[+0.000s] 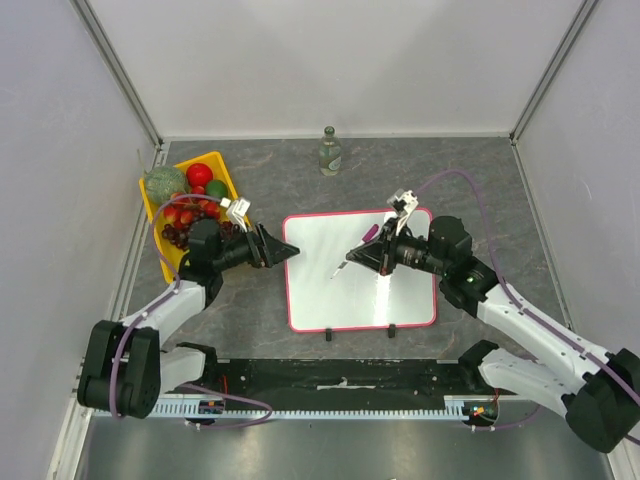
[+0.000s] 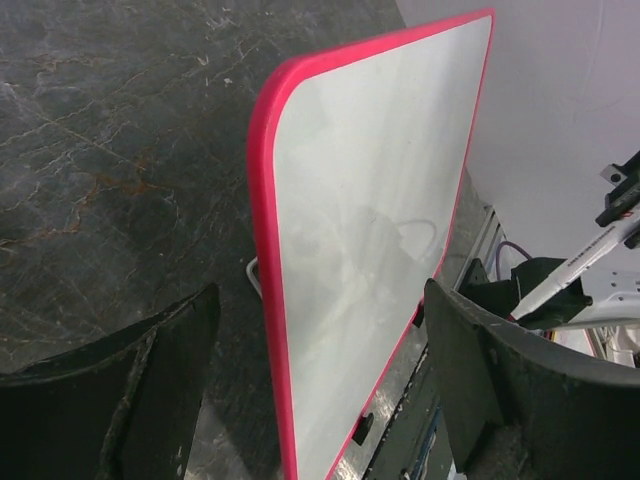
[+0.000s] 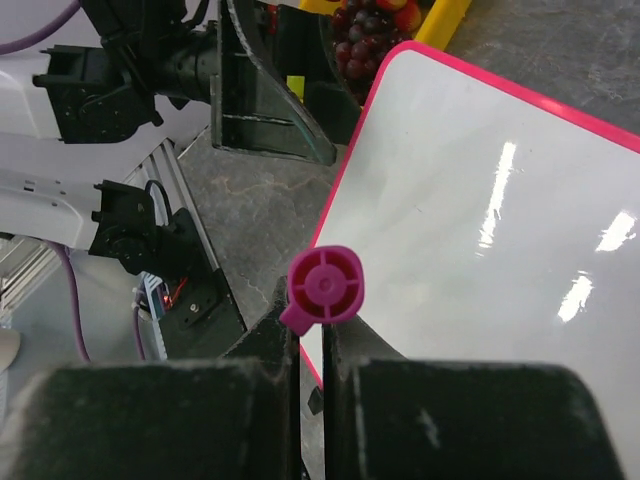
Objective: Write a sentence on the whiteboard
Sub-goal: Hold the whiteboard at the center of the board.
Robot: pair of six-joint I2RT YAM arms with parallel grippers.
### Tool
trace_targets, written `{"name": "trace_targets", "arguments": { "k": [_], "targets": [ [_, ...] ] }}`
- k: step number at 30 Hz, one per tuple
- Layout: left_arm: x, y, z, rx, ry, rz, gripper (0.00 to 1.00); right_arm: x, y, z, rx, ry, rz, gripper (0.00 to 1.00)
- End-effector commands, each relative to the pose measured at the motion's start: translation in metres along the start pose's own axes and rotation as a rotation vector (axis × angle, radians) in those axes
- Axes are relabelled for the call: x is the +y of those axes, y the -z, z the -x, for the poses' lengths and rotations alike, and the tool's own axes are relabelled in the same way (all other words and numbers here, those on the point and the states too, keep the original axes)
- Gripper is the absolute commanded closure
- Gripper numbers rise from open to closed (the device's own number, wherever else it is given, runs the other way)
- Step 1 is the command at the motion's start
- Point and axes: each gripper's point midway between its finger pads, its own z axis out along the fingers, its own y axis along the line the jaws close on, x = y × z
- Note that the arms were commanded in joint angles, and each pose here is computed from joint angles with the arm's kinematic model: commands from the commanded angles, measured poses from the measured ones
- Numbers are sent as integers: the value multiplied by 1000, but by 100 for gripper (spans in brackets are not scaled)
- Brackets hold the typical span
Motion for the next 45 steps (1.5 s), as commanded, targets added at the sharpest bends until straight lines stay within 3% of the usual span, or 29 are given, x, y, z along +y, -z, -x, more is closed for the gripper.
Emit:
{"name": "trace_targets", "arguments": {
  "k": [1,8,15,24,32,40,45],
  "targets": [
    [-6,-8,10,-24,-58,-89,14,24,-16,45,-137,59,45,100],
    [-8,-15,1,23,-83,-191,25,32,-30,50,-147,67,69,100],
    [-4,-16,-17,62,-89,-244,30,9,-33,52,-165,48,-53,100],
    [-15,-19,-36,108,4,-365,63,2,-36,54,-168,53,-87,100],
    [-6,-22,-55,150,-34,-303,76,-8,-35,51,-170,64,-131,100],
    [-2,-24,-71,193,-20,-240,98,-19,-39,54,-190,64,-183,100],
    [6,-18,-80,200,5,-187,98,-20,-38,62,-233,74,-210,100]
  ]
}}
